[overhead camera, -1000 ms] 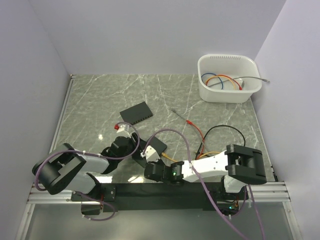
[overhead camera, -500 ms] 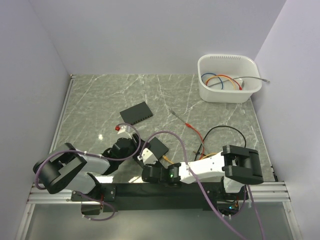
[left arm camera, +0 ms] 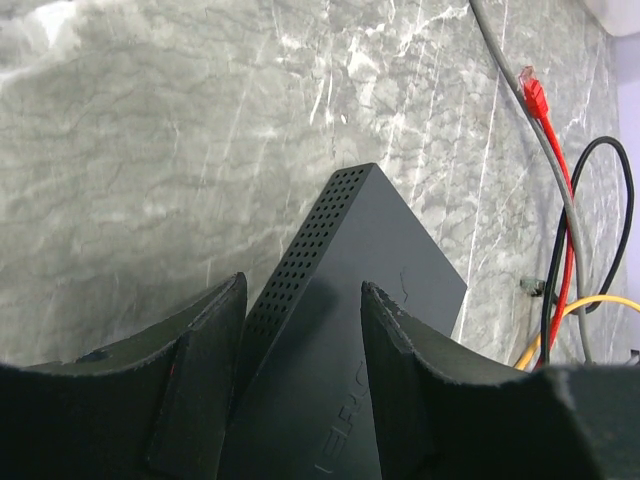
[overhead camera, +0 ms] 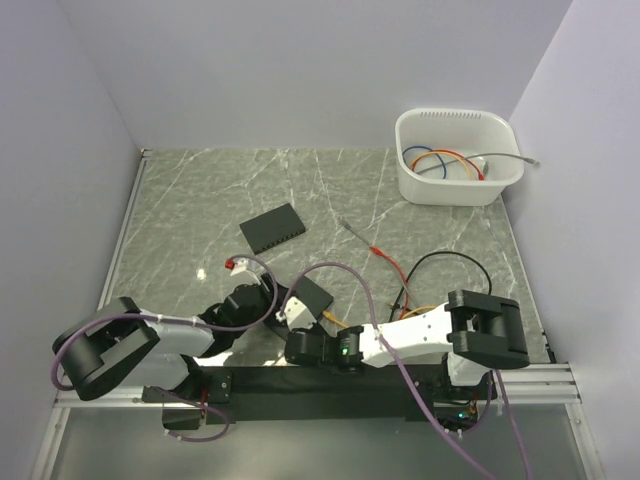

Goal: Insert the plug into the switch port

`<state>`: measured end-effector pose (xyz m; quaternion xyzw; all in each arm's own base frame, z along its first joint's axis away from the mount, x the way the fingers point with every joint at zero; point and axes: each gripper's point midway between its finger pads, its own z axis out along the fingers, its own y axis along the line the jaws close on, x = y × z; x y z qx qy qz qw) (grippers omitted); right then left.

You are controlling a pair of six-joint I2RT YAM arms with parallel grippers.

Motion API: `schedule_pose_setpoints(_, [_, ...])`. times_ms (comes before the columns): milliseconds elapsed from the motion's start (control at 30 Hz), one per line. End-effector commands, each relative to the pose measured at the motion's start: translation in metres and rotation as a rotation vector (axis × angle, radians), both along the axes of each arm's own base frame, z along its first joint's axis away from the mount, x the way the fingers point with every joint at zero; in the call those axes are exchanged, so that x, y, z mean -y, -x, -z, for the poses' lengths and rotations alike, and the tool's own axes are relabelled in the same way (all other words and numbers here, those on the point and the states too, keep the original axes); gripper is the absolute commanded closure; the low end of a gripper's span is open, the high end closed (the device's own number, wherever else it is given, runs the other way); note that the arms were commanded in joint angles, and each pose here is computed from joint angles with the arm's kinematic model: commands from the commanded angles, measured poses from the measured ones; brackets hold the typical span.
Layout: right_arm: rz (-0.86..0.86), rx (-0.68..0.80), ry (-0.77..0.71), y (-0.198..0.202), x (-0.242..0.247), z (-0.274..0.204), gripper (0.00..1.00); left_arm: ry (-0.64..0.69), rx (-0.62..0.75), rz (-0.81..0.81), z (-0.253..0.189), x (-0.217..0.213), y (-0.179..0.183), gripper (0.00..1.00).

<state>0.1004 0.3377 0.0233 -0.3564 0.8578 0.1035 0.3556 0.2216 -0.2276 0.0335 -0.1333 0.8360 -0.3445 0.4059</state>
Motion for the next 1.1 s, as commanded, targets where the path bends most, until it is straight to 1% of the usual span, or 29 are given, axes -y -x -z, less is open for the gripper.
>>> schedule_pose_setpoints(0, [0.091, 0.101, -0.285, -0.030, -0.039, -0.056, 1.00, -0.027, -0.213, 0.166, 0.039, 0.010, 0.062, 0.45])
schedule_pose_setpoints(67, [0.083, 0.103, -0.315, -0.029, -0.041, -0.062, 1.00, -0.027, -0.219, 0.174, 0.039, 0.013, 0.067, 0.45])
schedule_pose_setpoints(367, [0.083, 0.116, -0.315, -0.035, -0.045, -0.064, 1.00, -0.020, -0.238, 0.174, 0.040, 0.018, 0.082, 0.45])
schedule_pose_setpoints(500, [0.095, 0.141, -0.369, -0.048, -0.055, -0.085, 1.00, -0.010, -0.250, 0.171, 0.041, 0.020, 0.090, 0.45])
schedule_pose_setpoints(600, [0.108, 0.175, -0.436, -0.062, -0.063, -0.107, 1.00, 0.010, -0.255, 0.173, 0.043, 0.023, 0.098, 0.46])
schedule_pose_setpoints(633, [0.106, 0.186, -0.488, -0.066, -0.069, -0.121, 1.00, 0.006, -0.267, 0.173, 0.047, 0.022, 0.101, 0.45])
schedule_pose_setpoints(733, [0.070, 0.195, -0.571, -0.072, -0.085, -0.143, 1.00, -0.001, -0.269, 0.190, 0.048, 0.030, 0.106, 0.46])
schedule_pose_setpoints(833, [0.072, 0.228, -0.622, -0.078, -0.095, -0.160, 1.00, -0.004, -0.279, 0.202, 0.050, 0.035, 0.111, 0.46])
schedule_pose_setpoints(900, [0.067, 0.230, -0.666, -0.078, -0.095, -0.169, 1.00, -0.013, -0.284, 0.202, 0.052, 0.036, 0.115, 0.46])
schedule_pose_setpoints(933, [0.068, 0.242, -0.732, -0.078, -0.095, -0.187, 1.00, -0.008, -0.286, 0.198, 0.051, 0.038, 0.115, 0.46])
schedule_pose_setpoints(1067, [0.098, 0.291, -0.828, -0.084, -0.087, -0.218, 1.00, -0.017, -0.285, 0.201, 0.051, 0.039, 0.118, 0.46])
